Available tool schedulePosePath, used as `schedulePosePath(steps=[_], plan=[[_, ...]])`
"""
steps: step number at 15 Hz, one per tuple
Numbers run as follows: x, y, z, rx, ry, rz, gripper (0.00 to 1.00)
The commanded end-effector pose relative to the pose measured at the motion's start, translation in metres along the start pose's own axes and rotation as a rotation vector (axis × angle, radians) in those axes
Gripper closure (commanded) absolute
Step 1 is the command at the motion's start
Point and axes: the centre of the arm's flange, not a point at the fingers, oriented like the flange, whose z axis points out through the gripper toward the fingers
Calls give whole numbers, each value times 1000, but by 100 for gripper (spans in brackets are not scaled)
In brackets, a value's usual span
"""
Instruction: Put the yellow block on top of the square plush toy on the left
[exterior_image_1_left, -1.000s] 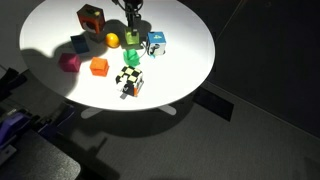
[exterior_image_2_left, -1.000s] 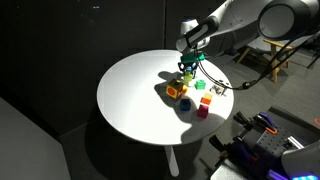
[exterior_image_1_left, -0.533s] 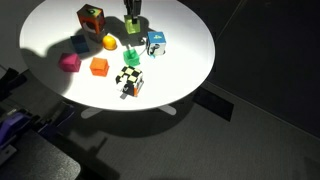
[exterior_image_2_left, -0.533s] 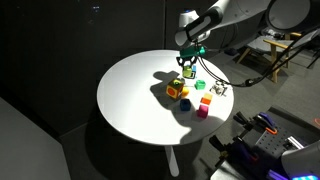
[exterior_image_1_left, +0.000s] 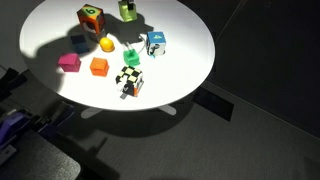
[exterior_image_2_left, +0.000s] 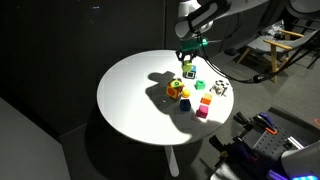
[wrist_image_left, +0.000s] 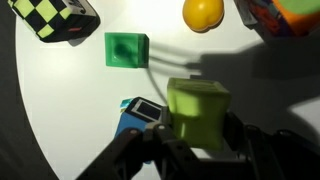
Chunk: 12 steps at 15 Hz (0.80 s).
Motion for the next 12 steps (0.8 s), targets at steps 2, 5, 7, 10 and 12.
schedulePosePath(steps=[2, 5, 7, 10, 12], plan=[[-30, 4, -37, -24, -12, -127, 73], [-40, 0, -47, -44, -10, -199, 73], [-46, -4, -53, -45, -3, -249, 73], [-57, -10, -58, -40, 12, -332, 73], [-65, -16, -61, -32, 22, -393, 73]])
